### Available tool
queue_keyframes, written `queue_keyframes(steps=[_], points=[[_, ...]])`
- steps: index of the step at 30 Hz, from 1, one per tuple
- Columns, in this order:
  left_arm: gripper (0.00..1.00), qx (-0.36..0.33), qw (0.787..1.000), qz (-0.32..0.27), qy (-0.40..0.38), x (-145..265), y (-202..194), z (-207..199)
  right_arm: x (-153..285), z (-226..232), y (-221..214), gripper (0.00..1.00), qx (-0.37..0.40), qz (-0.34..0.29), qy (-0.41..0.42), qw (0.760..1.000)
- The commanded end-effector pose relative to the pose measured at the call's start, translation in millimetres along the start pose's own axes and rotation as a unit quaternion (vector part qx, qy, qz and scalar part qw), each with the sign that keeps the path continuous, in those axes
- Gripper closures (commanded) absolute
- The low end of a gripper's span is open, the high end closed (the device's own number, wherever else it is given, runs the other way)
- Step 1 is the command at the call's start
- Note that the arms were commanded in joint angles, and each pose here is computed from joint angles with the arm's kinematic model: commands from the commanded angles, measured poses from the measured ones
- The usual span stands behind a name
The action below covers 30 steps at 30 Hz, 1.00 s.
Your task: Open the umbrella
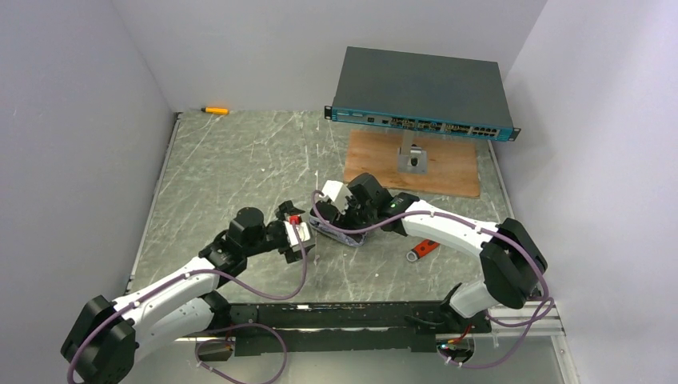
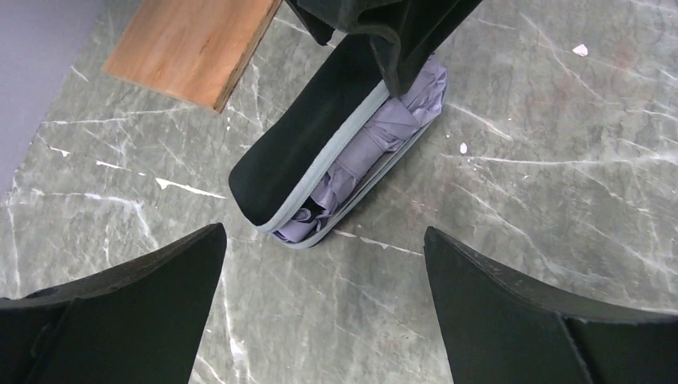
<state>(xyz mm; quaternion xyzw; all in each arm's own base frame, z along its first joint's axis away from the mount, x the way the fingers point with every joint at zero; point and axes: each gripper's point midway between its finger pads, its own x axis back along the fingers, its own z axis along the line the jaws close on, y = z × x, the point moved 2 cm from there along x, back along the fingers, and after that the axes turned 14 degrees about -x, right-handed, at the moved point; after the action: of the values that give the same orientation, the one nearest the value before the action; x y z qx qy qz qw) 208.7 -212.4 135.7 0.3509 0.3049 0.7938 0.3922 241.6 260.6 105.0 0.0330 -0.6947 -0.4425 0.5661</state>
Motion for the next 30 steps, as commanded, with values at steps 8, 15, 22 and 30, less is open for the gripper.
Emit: queue_keyframes(steps=[8, 15, 22, 30], points=[[0.0, -0.053, 0.998, -0.028, 0.014, -7, 18, 9, 15, -47, 28, 0.39, -0.029, -0.048, -0.102, 0.993], [0.0, -0.073, 0.997, -0.016, -0.005, -16, 14, 4, 18, -73, 33, 0.43, -0.052, -0.061, -0.132, 0.988], [0.01, -0.076, 0.997, -0.013, -0.017, -15, 14, 2, 3, -110, 15, 0.46, -0.043, -0.033, -0.18, 0.982], [0.02, -0.058, 0.998, 0.022, -0.02, -3, 1, -7, -24, -105, -10, 0.41, -0.04, 0.009, -0.146, 0.988]])
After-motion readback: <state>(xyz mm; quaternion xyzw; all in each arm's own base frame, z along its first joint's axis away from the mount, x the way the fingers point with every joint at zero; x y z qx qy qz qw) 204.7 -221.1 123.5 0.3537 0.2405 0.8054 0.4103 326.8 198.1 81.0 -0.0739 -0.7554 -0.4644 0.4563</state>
